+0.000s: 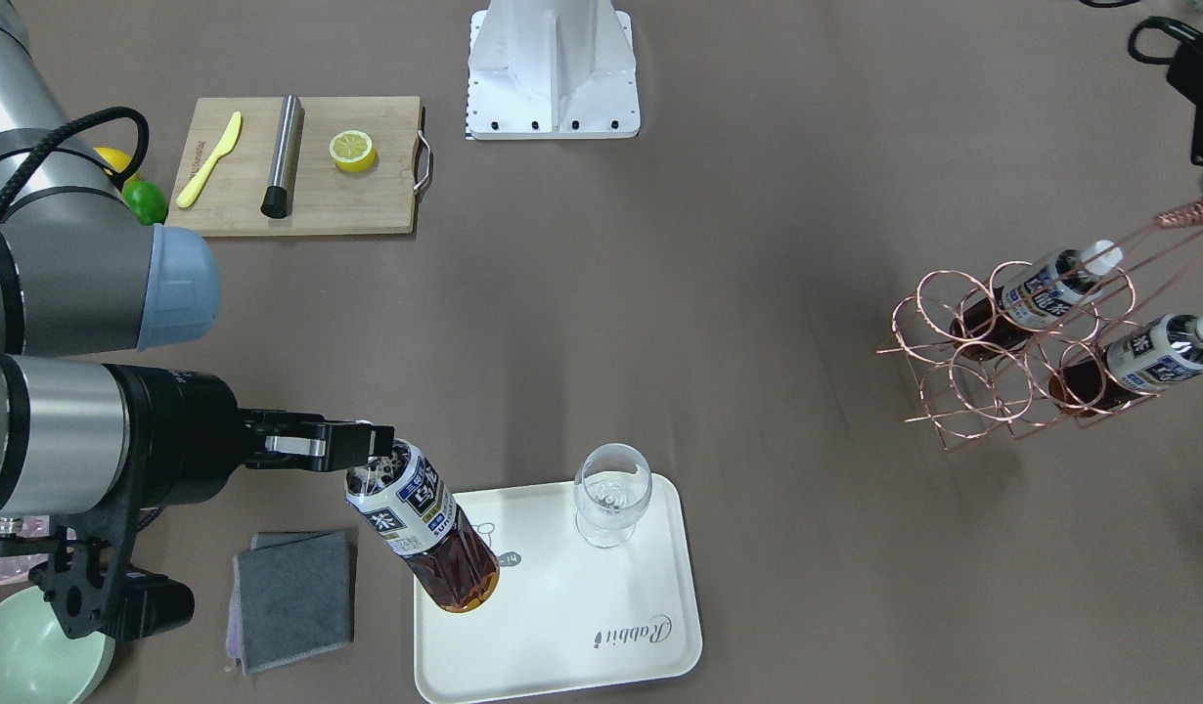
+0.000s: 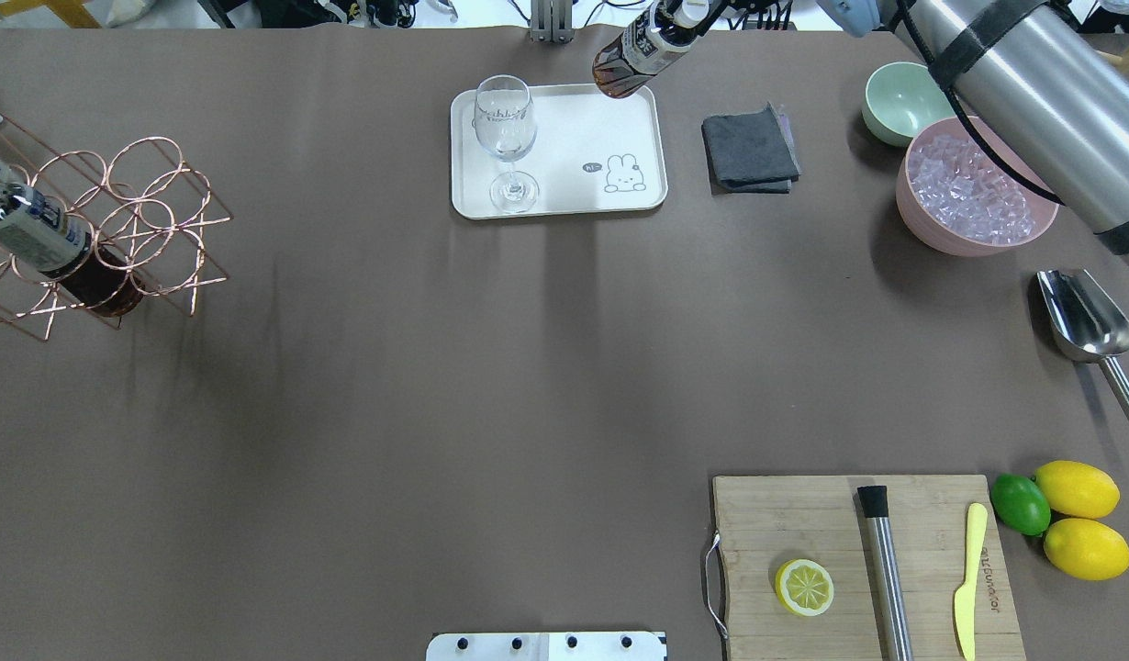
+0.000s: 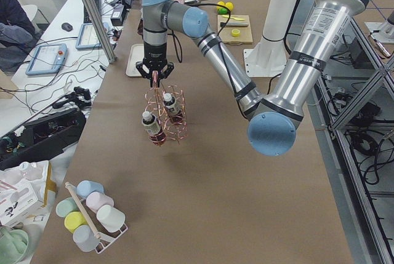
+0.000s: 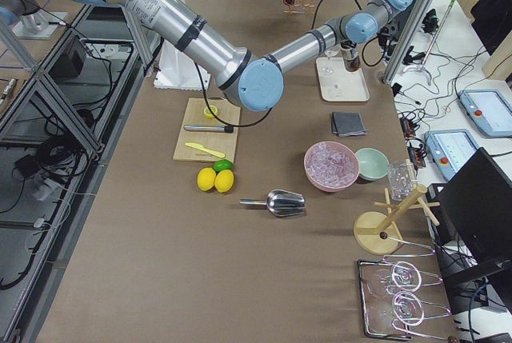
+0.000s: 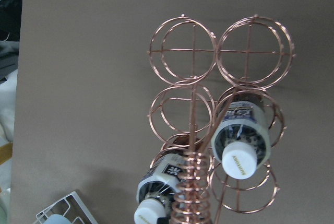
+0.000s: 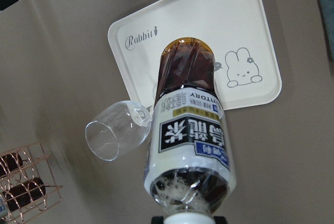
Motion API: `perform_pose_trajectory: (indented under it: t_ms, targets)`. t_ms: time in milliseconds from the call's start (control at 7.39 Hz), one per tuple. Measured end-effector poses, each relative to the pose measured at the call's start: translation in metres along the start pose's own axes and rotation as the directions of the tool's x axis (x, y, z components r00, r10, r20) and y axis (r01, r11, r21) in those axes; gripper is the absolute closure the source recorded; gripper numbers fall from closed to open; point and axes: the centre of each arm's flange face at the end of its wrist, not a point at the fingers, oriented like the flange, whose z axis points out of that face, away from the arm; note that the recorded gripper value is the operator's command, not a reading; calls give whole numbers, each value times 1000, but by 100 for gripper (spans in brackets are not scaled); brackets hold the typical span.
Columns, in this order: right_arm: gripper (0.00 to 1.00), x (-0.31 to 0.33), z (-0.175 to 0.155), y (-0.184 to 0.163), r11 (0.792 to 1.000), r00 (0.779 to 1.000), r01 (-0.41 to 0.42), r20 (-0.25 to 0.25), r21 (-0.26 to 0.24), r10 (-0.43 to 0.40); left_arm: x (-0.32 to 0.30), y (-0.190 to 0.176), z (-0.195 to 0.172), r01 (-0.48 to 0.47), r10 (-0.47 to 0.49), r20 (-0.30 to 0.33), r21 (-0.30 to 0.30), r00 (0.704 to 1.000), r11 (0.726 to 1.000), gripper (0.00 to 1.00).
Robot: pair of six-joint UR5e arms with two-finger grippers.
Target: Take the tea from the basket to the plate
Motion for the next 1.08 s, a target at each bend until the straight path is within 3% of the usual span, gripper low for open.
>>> perform_pose_trajectory:
  t_ms: [541, 1083]
  targets:
    - [100, -3, -2, -3, 990, 994, 106, -32, 96, -104, -84, 86, 52, -108, 108, -35, -10, 994, 994, 100]
    - [100, -5, -1, -6, 962, 980, 197, -77, 187, -186, -133, 115, 91, -109, 110, -55, 22, 992, 994, 100]
